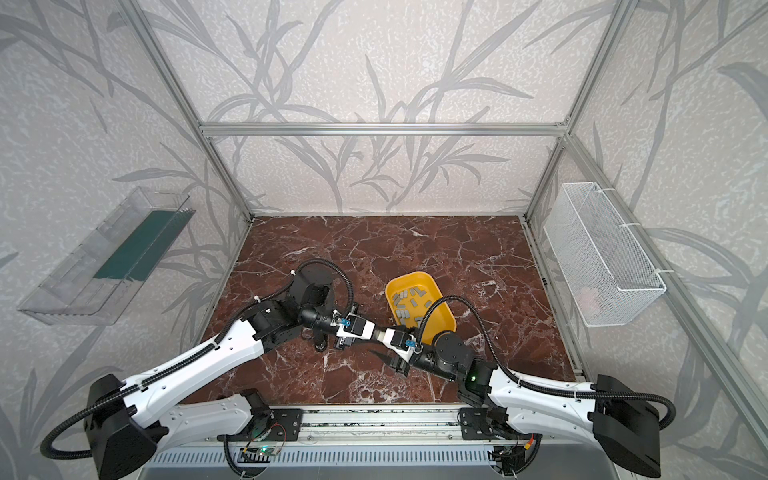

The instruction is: Load the staples into the stapler

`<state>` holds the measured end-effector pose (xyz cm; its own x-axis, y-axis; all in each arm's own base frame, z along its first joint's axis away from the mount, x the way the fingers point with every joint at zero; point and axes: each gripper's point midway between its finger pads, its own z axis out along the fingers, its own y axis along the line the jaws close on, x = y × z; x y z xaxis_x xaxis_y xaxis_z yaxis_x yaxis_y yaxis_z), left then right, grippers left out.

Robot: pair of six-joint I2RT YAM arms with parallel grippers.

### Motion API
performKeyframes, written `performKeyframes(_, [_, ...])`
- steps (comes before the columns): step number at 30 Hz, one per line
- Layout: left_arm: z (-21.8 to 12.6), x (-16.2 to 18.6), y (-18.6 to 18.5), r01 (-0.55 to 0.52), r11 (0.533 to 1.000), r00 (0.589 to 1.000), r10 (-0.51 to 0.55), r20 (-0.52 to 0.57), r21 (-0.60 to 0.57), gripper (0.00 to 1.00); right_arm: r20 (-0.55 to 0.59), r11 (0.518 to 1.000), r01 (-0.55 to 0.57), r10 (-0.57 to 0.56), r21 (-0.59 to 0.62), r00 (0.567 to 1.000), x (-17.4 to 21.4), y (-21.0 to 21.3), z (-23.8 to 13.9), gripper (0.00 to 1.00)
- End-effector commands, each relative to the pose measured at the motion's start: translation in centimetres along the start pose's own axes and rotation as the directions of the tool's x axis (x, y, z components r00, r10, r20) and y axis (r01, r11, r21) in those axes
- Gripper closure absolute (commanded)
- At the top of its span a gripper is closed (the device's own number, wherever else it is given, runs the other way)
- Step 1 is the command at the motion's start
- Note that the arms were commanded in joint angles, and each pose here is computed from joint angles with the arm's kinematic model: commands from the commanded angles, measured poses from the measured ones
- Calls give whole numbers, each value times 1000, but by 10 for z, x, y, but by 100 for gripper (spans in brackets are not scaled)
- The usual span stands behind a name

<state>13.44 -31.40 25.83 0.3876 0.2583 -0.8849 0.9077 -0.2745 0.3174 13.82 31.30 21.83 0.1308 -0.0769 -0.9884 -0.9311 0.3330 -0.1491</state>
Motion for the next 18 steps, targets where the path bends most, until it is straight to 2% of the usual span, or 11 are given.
performKeyframes(1, [-4, -19, 4, -70, 997, 996, 71, 60, -11, 100, -3, 1000, 5, -5, -29, 1000, -5, 5, 5, 57])
performKeyframes(7, [-4, -19, 3, -67, 998, 996, 67, 65, -2, 100, 2, 999, 4, -4, -40, 1000, -7, 7, 4, 71])
performKeyframes(11, [-4, -17, 7, -66, 997, 997, 67, 47, -29, 100, 12, 1000, -14, 14, -27, 1000, -11, 4, 2, 74])
performKeyframes(13, [-7, -16, 18, -57, 993, 998, 60, 31, -102, 63, 11, 999, -41, 41, -21, 999, -14, 3, 2, 74])
performKeyframes(14, [-9, -15, 27, -44, 987, 998, 50, 31, -154, 51, 5, 998, -57, 57, -16, 998, -15, 2, 3, 74])
performKeyframes(16, [-18, -17, 44, -26, 964, 998, 39, 46, -263, 39, -43, 996, -93, 93, 6, 995, -15, -3, 5, 81])
performKeyframes(18, [-28, -18, 51, -31, 953, 998, 47, 46, -301, 36, -95, 991, -122, 126, 47, 987, -14, -10, 8, 90])
